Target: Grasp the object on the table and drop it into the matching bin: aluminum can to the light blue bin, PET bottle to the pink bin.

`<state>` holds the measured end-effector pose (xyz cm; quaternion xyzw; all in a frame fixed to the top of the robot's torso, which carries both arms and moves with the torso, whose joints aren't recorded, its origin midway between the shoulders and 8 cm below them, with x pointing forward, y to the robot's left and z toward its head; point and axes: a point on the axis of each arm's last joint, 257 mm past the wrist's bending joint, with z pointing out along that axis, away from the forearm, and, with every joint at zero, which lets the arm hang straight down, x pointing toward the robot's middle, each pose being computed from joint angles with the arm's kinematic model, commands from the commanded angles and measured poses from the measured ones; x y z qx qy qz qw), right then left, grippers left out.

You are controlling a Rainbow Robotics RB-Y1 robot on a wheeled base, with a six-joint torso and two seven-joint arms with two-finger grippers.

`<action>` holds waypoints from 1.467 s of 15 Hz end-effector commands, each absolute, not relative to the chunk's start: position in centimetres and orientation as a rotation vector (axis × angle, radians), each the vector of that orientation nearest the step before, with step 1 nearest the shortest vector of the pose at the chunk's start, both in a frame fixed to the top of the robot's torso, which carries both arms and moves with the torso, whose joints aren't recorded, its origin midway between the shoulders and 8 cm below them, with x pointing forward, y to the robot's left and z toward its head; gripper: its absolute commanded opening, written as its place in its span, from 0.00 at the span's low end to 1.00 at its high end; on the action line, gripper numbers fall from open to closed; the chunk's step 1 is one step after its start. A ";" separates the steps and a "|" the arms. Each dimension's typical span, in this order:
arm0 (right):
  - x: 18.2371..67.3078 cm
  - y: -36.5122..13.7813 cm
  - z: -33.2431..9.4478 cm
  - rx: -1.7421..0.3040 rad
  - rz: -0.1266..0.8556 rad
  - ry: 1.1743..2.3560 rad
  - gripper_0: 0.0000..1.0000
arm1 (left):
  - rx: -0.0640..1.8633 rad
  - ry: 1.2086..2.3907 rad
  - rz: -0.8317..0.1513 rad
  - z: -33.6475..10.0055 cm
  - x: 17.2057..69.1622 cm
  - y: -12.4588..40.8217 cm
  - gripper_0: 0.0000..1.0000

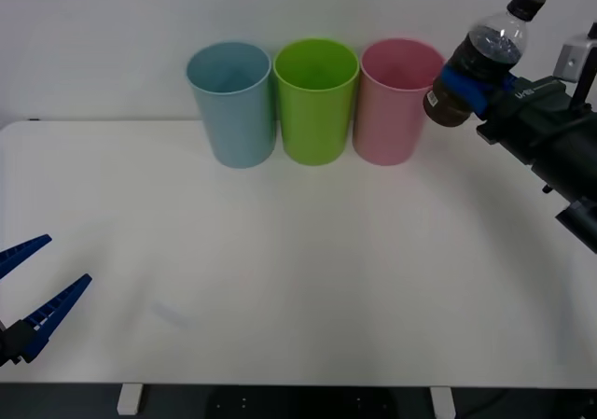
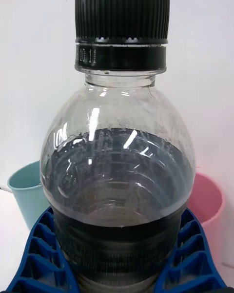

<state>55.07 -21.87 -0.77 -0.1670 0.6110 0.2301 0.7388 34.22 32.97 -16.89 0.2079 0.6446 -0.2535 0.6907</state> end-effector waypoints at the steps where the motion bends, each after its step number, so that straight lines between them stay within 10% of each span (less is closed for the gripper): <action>1: 57.6 -21.8 0.0 -0.389 0.469 1.350 0.00 | 0.465 1.441 -0.567 -16.9 34.2 33.0 1.00; 22: 72.4 -19.3 1.3 -0.299 0.341 1.469 0.00 | 0.465 1.441 -0.567 -16.9 34.2 33.0 1.00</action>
